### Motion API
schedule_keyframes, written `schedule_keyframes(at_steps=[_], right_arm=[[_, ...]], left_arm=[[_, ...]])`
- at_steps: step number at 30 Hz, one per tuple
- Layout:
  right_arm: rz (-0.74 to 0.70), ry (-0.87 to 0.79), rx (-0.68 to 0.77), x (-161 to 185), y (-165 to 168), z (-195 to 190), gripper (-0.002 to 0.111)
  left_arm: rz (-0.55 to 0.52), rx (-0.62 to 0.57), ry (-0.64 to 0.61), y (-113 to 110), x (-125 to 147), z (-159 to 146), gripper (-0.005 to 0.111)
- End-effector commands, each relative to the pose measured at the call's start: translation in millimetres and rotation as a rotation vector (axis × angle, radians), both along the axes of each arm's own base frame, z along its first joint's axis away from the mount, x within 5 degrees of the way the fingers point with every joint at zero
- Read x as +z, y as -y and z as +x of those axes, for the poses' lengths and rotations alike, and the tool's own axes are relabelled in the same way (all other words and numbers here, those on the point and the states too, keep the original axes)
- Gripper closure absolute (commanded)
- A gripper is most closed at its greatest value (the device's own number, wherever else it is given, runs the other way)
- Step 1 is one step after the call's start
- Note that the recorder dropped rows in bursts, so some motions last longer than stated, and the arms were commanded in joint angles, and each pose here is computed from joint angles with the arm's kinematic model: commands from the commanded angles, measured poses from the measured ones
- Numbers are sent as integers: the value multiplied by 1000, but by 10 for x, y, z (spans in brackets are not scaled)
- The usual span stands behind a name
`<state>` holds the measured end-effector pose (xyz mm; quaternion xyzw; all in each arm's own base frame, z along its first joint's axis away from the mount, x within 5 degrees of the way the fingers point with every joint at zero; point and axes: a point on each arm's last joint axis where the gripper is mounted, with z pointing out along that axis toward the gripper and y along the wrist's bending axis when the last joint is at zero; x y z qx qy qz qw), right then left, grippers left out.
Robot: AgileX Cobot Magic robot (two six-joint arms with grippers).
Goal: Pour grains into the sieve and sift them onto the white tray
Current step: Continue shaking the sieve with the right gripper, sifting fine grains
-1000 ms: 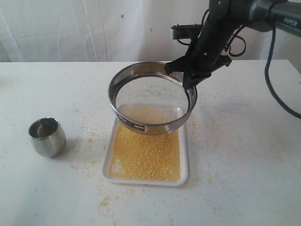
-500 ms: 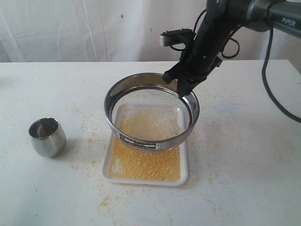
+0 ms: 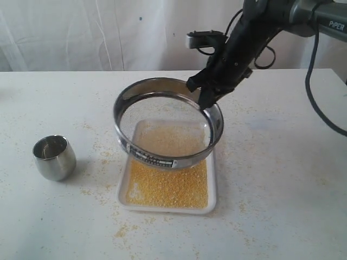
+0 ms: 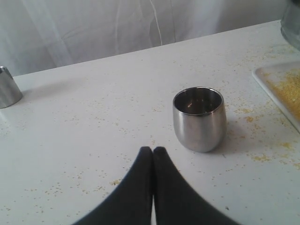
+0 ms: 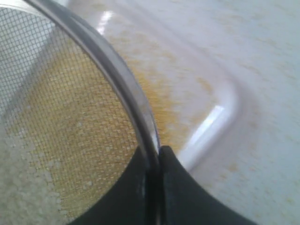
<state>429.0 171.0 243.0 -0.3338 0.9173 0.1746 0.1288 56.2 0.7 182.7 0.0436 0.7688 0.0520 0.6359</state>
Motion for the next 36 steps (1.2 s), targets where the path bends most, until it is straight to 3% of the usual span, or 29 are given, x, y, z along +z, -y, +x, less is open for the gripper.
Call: schedule_keyframes(at_steps=[1, 3, 4, 8, 10, 11, 13, 14, 15, 16, 18, 19, 21, 23, 26, 27, 28, 30, 31, 32, 34, 36], right_arm=[[-52, 152, -343, 164, 105, 155, 108], [-72, 151, -611, 167, 260, 232, 108], [-48, 140, -615, 169, 248, 232, 108], [107, 57, -195, 199, -41, 55, 108], [77, 76, 15, 188, -75, -21, 108], [23, 98, 16, 169, -33, -2, 108], [-136, 145, -239, 136, 193, 128, 108], [-158, 127, -420, 133, 280, 162, 108], [-164, 109, -510, 130, 332, 172, 108], [-141, 83, -442, 126, 297, 144, 108], [-16, -26, -134, 137, 95, -26, 108], [60, 3, 9, 159, -25, -59, 108], [61, 39, 104, 155, -76, -82, 108], [-91, 65, -20, 115, 64, -15, 108], [-228, 114, -509, 110, 378, 162, 108], [-203, 91, -532, 108, 368, 155, 108], [-159, 51, -434, 103, 297, 112, 108], [-23, -18, -98, 125, 56, -43, 108], [32, 22, 57, 139, -52, -75, 108], [25, 46, 115, 139, -83, -88, 108], [-97, 43, 30, 97, 18, -59, 108], [-242, 122, -262, 89, 247, 99, 108]], left_arm=[[-10, 1, 5, 2, -6, -1, 107], [-10, 1, 5, 2, -6, -1, 107], [-10, 1, 5, 2, -6, -1, 107], [-10, 1, 5, 2, -6, -1, 107], [-10, 1, 5, 2, -6, -1, 107], [-10, 1, 5, 2, -6, -1, 107], [-10, 1, 5, 2, -6, -1, 107], [-10, 1, 5, 2, -6, -1, 107], [-10, 1, 5, 2, -6, -1, 107], [-10, 1, 5, 2, -6, -1, 107], [-10, 1, 5, 2, -6, -1, 107], [-10, 1, 5, 2, -6, -1, 107], [-10, 1, 5, 2, -6, -1, 107], [-10, 1, 5, 2, -6, -1, 107], [-10, 1, 5, 2, -6, -1, 107], [-10, 1, 5, 2, -6, -1, 107], [-10, 1, 5, 2, -6, -1, 107], [-10, 1, 5, 2, -6, -1, 107], [-10, 1, 5, 2, -6, -1, 107], [-10, 1, 5, 2, -6, -1, 107], [-10, 1, 5, 2, -6, -1, 107], [-10, 1, 5, 2, -6, -1, 107]])
